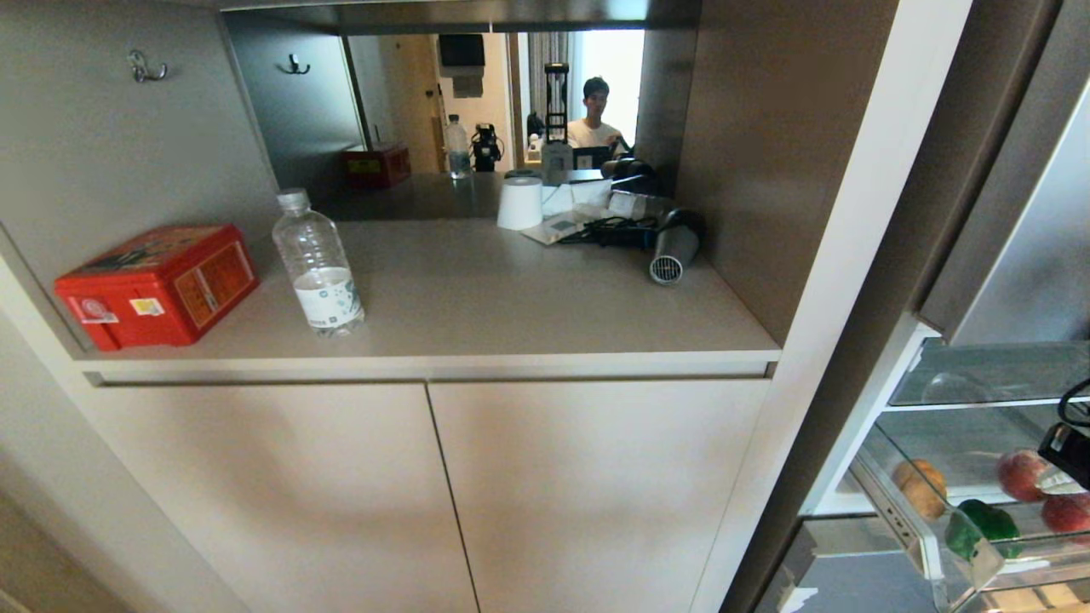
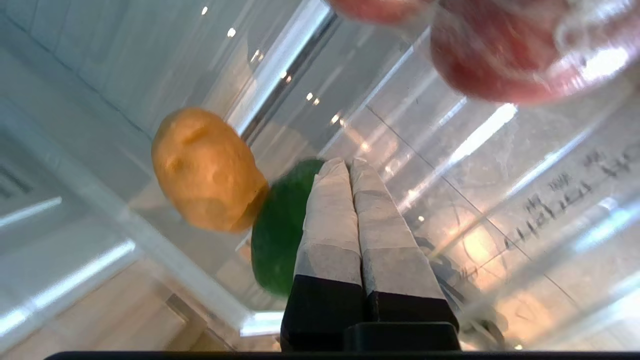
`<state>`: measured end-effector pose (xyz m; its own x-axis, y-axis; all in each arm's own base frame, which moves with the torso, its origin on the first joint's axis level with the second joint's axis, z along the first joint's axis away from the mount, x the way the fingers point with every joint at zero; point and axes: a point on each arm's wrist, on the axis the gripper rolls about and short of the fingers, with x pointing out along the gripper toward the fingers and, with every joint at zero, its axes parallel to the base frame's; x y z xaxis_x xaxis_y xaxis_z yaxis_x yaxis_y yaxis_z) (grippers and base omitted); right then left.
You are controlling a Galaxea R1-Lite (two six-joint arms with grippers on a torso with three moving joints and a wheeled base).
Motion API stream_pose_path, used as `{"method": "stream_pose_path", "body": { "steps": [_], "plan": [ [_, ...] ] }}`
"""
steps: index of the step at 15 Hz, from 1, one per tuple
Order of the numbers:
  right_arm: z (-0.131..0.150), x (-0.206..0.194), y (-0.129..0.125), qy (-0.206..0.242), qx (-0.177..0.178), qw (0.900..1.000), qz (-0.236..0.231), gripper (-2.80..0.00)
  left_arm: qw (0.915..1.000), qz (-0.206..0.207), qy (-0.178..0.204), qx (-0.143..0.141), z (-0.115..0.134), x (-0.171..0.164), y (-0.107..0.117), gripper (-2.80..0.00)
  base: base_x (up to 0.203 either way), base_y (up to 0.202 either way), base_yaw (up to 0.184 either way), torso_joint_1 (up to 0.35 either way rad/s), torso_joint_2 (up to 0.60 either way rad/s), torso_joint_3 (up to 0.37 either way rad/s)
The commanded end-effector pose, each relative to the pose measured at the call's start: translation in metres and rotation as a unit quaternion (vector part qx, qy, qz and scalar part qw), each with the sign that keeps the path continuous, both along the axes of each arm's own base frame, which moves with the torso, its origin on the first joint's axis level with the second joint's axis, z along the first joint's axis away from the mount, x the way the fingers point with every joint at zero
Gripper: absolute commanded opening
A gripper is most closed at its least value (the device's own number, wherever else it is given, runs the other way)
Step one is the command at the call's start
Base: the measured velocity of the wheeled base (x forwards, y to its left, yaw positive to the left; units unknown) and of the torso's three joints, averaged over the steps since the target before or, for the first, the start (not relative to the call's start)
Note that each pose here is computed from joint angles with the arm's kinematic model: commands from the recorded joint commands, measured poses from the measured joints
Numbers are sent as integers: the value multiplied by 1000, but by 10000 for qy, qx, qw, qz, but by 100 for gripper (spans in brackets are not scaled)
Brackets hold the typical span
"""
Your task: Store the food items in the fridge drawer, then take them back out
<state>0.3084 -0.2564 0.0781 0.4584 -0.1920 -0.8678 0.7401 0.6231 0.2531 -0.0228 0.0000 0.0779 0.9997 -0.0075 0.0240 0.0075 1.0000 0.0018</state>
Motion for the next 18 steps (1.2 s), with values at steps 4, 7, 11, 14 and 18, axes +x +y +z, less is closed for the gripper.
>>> {"method": "stream_pose_path", "body": {
  "steps": [4, 7, 11, 14, 18],
  "plan": [
    [31, -34, 15, -109, -117, 9998, -123, -280, 10000, -1, 51, -1, -3, 1, 0, -280, 0, 0, 0, 0, 0, 0],
    [42, -71, 27, -283, -264, 9986, -361, -280, 10000, -1, 51, -1, -3, 1, 0, -280, 0, 0, 0, 0, 0, 0],
    [52, -122, 41, -446, -496, 9948, -770, -280, 10000, -1, 51, -1, -3, 1, 0, -280, 0, 0, 0, 0, 0, 0],
    [35, -157, 37, -461, -607, 9886, -1301, -280, 10000, -1, 51, -1, -3, 1, 0, -280, 0, 0, 0, 0, 0, 0],
    [-15, -163, 12, -252, -320, 9858, -1626, -280, 10000, -1, 51, -1, -3, 1, 0, -280, 0, 0, 0, 0, 0, 0]
  ]
}}
